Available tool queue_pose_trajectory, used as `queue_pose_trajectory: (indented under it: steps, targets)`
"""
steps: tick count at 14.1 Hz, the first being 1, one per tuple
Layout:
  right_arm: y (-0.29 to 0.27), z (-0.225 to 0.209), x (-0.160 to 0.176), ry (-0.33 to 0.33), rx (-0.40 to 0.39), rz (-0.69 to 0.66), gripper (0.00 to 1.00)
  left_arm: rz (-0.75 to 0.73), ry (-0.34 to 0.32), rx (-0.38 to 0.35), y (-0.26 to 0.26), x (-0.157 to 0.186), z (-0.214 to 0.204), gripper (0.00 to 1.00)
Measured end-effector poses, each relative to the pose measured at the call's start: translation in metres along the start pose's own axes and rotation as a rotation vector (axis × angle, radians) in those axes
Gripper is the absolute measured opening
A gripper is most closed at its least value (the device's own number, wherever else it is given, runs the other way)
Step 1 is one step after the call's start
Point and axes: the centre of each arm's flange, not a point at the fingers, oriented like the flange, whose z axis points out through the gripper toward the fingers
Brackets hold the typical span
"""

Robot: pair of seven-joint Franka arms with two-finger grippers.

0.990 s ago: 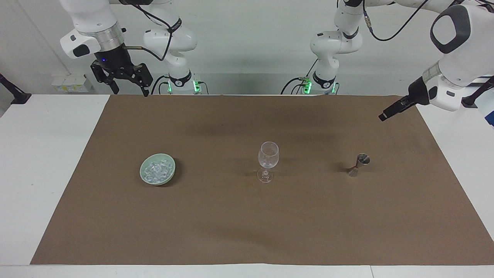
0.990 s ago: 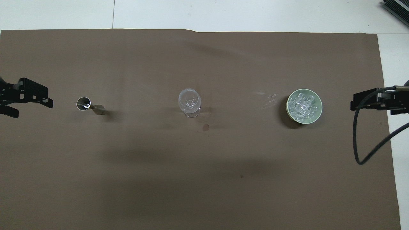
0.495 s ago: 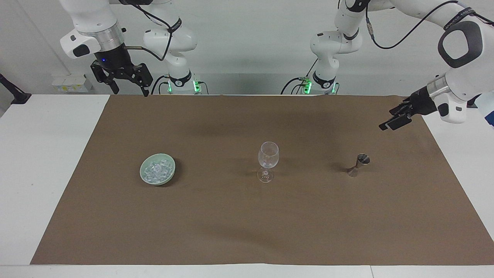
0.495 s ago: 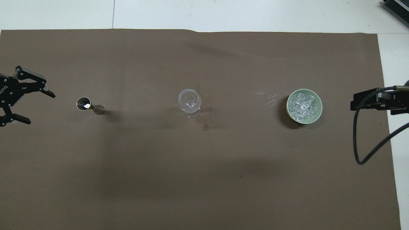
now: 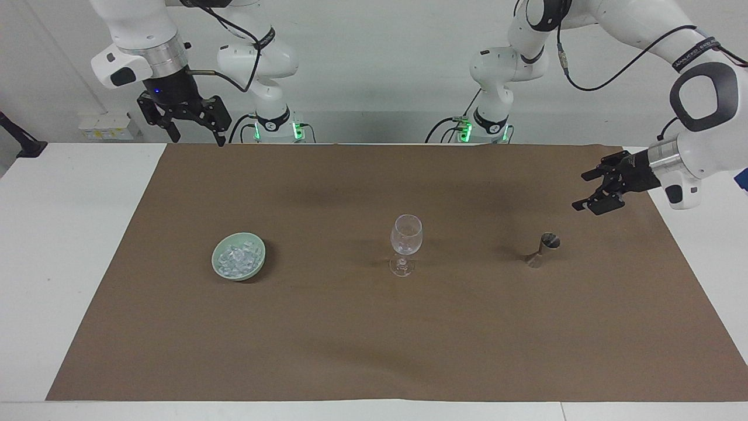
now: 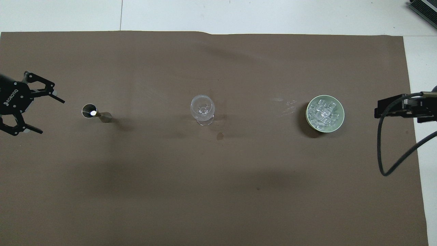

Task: Pour wine and add ice with both arms
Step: 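Move the left gripper open toward the small dark metal cup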

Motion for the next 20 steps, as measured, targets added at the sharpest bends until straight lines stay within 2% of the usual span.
queue_pose_trajectory:
  steps: [4,8,11,16,20]
  targets:
    - [0.000,0.000,0.000,0.000,0.000,0.000,1.00,-0.093,-0.063,-0.019,-0.006,0.026,0.001,1.00]
    - [0.000,0.000,0.000,0.000,0.000,0.000,1.00,-0.203,-0.133,0.005,-0.006,0.060,0.022,1.00]
    - [0.000,0.000,0.000,0.000,0.000,0.000,1.00,-0.272,-0.230,-0.035,-0.023,0.107,0.031,1.00]
    - [0.000,0.000,0.000,0.000,0.000,0.000,1.00,-0.303,-0.367,-0.116,-0.021,0.129,0.038,1.00]
    - [0.000,0.000,0.000,0.000,0.000,0.000,1.00,-0.359,-0.507,-0.199,-0.034,0.175,0.054,1.00]
